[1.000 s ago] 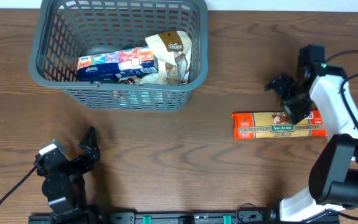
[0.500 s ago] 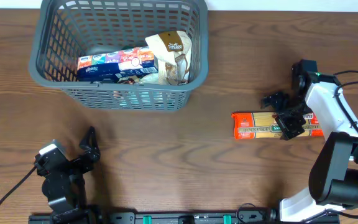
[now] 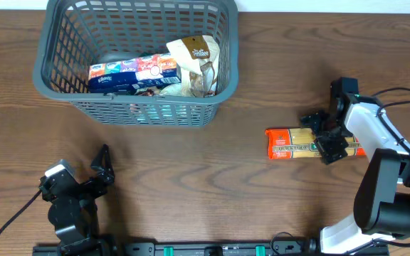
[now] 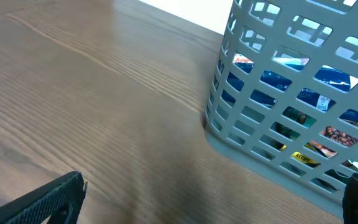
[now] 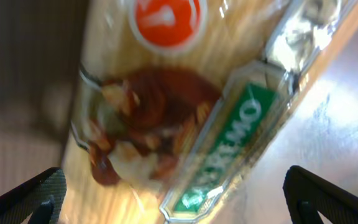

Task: Pack container
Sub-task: 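Lower the right gripper onto the spaghetti pack and grasp it, then lift the spaghetti pack into the basket and open the right gripper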

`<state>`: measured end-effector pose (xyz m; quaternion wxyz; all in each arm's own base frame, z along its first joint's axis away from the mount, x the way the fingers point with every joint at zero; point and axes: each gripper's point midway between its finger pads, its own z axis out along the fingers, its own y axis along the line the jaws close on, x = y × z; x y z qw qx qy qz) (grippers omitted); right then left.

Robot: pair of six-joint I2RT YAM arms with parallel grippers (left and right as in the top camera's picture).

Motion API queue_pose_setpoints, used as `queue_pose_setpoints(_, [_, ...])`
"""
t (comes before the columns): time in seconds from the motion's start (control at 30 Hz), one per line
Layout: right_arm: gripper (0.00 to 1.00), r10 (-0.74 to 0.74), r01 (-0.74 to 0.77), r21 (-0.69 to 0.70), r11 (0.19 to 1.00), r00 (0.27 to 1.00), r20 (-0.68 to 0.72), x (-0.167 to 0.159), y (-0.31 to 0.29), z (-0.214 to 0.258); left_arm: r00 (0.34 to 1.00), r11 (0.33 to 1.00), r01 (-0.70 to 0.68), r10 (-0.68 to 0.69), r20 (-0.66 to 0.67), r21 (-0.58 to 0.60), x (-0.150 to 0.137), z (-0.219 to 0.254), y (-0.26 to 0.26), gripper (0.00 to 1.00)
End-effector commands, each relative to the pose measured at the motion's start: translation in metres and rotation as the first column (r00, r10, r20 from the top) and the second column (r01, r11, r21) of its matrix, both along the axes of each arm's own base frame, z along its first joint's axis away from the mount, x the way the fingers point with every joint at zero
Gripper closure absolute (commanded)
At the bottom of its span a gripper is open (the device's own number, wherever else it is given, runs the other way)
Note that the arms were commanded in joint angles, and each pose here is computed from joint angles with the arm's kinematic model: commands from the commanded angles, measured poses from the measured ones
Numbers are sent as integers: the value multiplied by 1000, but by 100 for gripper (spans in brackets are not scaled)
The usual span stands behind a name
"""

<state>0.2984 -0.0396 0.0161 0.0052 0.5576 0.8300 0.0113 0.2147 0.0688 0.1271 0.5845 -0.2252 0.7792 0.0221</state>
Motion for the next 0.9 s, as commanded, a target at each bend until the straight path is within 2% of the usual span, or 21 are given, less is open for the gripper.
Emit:
queue_pose_setpoints(0.0, [4, -19, 20, -68, 998, 1000, 11, 1, -12, -2, 1000, 1000, 5, -5, -14, -11, 0, -9, -1, 1])
queue_pose_setpoints(0.37, [5, -19, 24, -73, 997, 998, 65, 5, -13, -19, 1000, 1000, 5, -5, -14, -11, 0, -9, -1, 1])
queue_pose_setpoints(0.53, [15, -19, 25, -75, 997, 996, 84, 3, -13, -28, 1000, 1000, 5, -5, -14, -11, 0, -9, -1, 1])
queue_pose_setpoints(0.67, [31, -19, 26, -76, 997, 995, 93, 2, -12, -33, 1000, 1000, 5, -5, -14, -11, 0, -9, -1, 1])
queue_pose_setpoints(0.87, [67, -19, 26, -76, 997, 996, 91, 0, -12, -35, 1000, 1000, 5, -5, -14, -11, 0, -9, -1, 2])
